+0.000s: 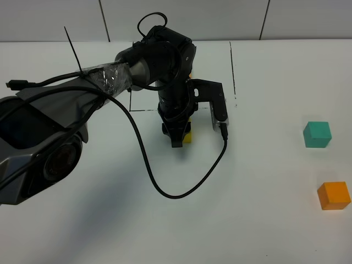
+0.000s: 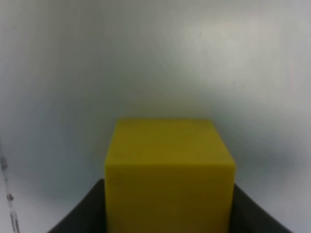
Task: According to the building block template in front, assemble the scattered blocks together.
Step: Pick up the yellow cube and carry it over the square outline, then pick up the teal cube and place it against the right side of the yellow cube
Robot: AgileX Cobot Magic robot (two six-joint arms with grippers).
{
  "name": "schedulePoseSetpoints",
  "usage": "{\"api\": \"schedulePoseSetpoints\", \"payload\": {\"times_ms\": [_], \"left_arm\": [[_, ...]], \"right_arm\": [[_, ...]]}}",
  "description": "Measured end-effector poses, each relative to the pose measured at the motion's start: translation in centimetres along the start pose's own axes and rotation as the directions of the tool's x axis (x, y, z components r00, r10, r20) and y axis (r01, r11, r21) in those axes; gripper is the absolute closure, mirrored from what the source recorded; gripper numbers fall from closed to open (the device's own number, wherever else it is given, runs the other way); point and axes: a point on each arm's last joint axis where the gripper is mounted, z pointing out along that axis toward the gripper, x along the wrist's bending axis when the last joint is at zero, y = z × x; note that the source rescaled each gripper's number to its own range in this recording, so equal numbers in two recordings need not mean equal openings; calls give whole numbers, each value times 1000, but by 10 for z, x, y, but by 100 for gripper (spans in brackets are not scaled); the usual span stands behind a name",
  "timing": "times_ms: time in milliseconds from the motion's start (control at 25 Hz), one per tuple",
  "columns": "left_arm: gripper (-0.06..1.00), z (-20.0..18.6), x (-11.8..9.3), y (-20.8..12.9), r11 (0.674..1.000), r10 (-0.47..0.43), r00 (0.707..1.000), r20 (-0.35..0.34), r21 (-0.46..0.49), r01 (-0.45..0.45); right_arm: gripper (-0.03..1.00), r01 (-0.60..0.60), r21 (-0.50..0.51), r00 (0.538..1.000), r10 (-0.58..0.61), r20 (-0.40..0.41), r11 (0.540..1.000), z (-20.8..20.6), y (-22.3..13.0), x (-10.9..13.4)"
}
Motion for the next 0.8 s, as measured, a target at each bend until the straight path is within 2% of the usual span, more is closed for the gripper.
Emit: {"api": "schedulePoseSetpoints", "payload": {"times_ms": [80, 120, 320, 400, 480, 640, 800], "left_arm": [[89, 0, 0, 0, 1000, 2, 1000, -2, -2, -2], [80, 0, 1, 1, 1000, 2, 1000, -8, -6, -2], [19, 4, 1, 0, 1000, 2, 1000, 0, 0, -2], [4, 4, -1, -1, 1000, -2, 1000, 13, 12, 2], [-3, -3, -2, -1, 1000, -13, 1000, 9, 12, 13], [-6, -33, -1, -3, 999, -38, 998, -50, -2, 38], [-6, -73, 7, -17, 985, -164, 979, -125, -67, 156]], "right_arm": [[24, 0, 0, 1000, 0, 0, 1000, 0, 0, 0], [24, 0, 0, 1000, 0, 0, 1000, 0, 0, 0], [24, 0, 0, 1000, 0, 0, 1000, 0, 0, 0], [24, 0, 0, 1000, 0, 0, 1000, 0, 0, 0], [24, 0, 0, 1000, 0, 0, 1000, 0, 0, 0], [24, 0, 0, 1000, 0, 0, 1000, 0, 0, 0], [24, 0, 0, 1000, 0, 0, 1000, 0, 0, 0]]}}
